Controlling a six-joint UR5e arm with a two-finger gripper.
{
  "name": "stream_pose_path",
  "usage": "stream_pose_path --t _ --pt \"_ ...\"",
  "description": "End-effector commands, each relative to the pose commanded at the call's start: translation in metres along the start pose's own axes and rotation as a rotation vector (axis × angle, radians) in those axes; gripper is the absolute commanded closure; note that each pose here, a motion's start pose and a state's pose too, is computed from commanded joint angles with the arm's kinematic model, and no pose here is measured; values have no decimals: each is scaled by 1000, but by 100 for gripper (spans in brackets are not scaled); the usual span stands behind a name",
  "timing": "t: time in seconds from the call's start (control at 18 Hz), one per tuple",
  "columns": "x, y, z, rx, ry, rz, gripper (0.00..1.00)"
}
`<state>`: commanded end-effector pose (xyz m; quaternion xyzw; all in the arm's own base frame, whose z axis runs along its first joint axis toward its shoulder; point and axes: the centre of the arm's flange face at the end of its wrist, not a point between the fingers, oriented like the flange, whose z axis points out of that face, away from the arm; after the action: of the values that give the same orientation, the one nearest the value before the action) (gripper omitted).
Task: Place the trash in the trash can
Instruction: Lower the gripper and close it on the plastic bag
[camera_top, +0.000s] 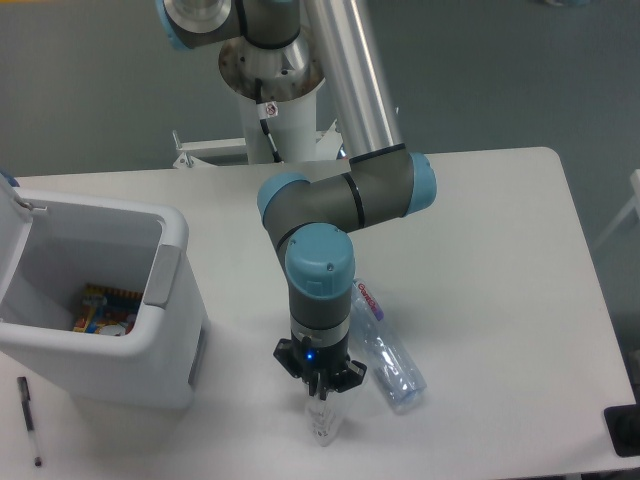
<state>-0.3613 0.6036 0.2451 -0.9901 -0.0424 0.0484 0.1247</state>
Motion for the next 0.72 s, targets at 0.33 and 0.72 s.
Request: stream_pose_path --t 0.33,0.72 --pt "-8 -8 -13 48 16 -30 94" --pt "-41 -29 -74 266 127 -156 95"
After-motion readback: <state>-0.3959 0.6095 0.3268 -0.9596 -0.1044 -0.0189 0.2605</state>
